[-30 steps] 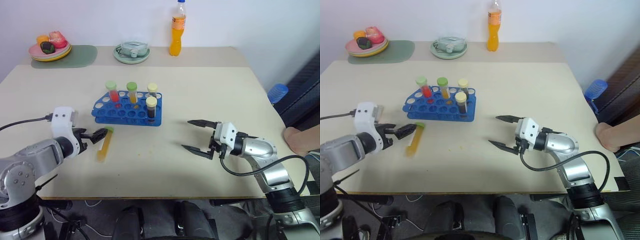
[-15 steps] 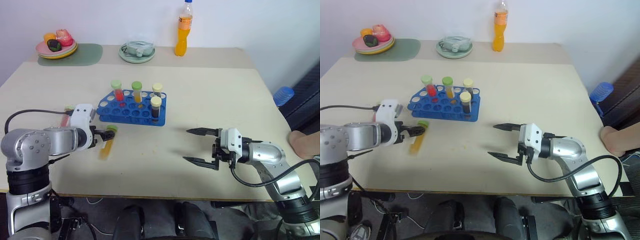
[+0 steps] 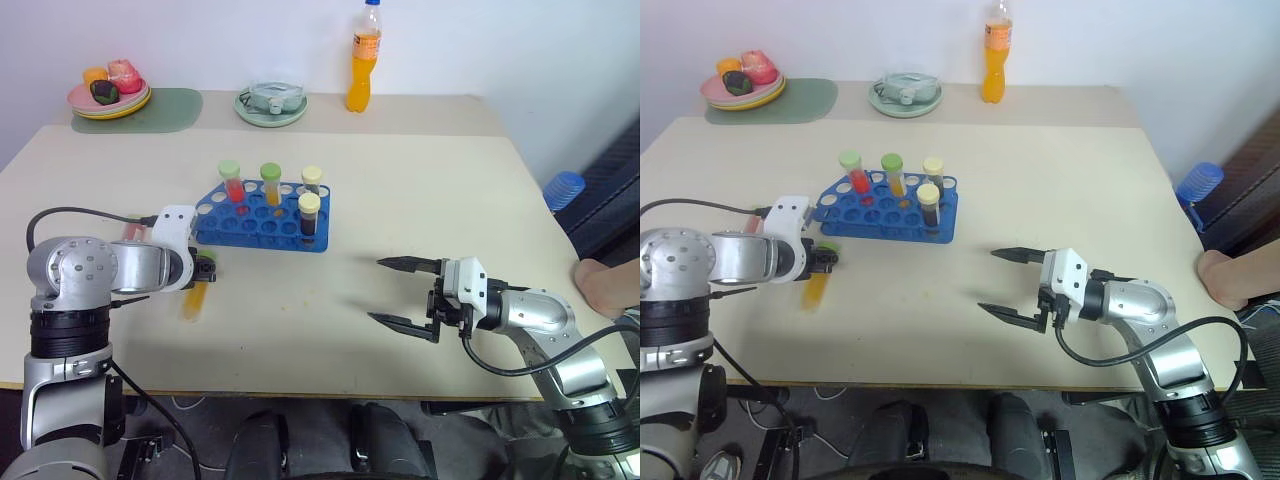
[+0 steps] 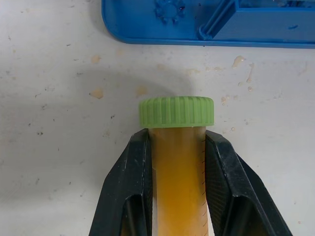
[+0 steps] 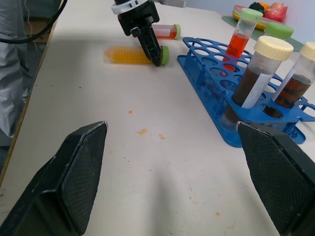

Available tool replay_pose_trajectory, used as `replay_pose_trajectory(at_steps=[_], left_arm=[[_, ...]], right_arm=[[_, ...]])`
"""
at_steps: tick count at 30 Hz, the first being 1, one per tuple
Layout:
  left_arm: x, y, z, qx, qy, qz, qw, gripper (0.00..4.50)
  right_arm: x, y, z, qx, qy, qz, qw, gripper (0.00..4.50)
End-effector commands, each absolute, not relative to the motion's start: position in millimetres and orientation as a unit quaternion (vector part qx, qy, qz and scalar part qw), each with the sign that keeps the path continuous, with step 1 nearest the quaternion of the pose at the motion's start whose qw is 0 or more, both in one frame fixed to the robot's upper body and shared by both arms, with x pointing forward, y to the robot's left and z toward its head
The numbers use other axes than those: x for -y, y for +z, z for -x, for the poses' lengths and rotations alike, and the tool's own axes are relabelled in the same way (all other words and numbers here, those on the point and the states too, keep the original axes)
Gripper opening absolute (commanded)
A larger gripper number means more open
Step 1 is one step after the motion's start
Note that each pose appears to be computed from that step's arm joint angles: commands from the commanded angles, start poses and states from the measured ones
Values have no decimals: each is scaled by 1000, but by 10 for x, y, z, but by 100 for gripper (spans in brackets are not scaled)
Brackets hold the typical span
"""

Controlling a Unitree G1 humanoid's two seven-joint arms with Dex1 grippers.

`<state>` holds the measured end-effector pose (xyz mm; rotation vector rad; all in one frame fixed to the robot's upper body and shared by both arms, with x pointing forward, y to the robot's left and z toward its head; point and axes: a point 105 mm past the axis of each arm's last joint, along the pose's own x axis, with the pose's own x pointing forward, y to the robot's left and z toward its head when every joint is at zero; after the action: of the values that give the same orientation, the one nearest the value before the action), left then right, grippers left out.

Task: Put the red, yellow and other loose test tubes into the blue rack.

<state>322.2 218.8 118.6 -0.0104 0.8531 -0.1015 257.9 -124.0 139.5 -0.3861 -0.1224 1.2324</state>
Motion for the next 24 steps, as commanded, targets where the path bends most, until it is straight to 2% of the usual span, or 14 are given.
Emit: replay_pose_trajectory(at_steps=[1, 3, 4, 6, 7, 8, 12, 19, 22, 24], left_arm=[[-2186, 1366, -3168, -380, -74, 1, 922, 78], [-2163, 1483, -3126, -355, -95, -8, 930, 78], [-2151, 1581, -3134, -319, -102, -9, 942, 78], [-2058, 2036, -3257, -118, -132, 4, 984, 78], [-1907, 2277, -3200, -14, -204, 26, 979, 78], [-1826, 2410, -3126, 53, -252, 34, 966, 78], [-1887, 2119, -3196, 50, -230, -34, 971, 78], [-1659, 1961, -3478, 145, -212, -64, 964, 78], [-1574, 2000, -3442, 218, -215, -105, 946, 78], [-1540, 2000, -3451, 232, -217, -78, 945, 78]], right_arm=[[1230, 1516, -2601, 84, 570, 195, 794, 431], [1226, 1537, -2618, 88, 569, 192, 795, 431], [1223, 1549, -2629, 90, 568, 191, 796, 431], [1215, 1558, -2655, 94, 564, 192, 797, 431], [1203, 1566, -2668, 97, 561, 190, 800, 431], [1198, 1570, -2676, 99, 559, 189, 801, 431], [1148, 1573, -2663, 103, 556, 181, 805, 431], [1123, 1571, -2672, 107, 536, 178, 818, 431], [1123, 1575, -2657, 107, 530, 178, 822, 431], [1125, 1583, -2646, 107, 527, 179, 824, 431]])
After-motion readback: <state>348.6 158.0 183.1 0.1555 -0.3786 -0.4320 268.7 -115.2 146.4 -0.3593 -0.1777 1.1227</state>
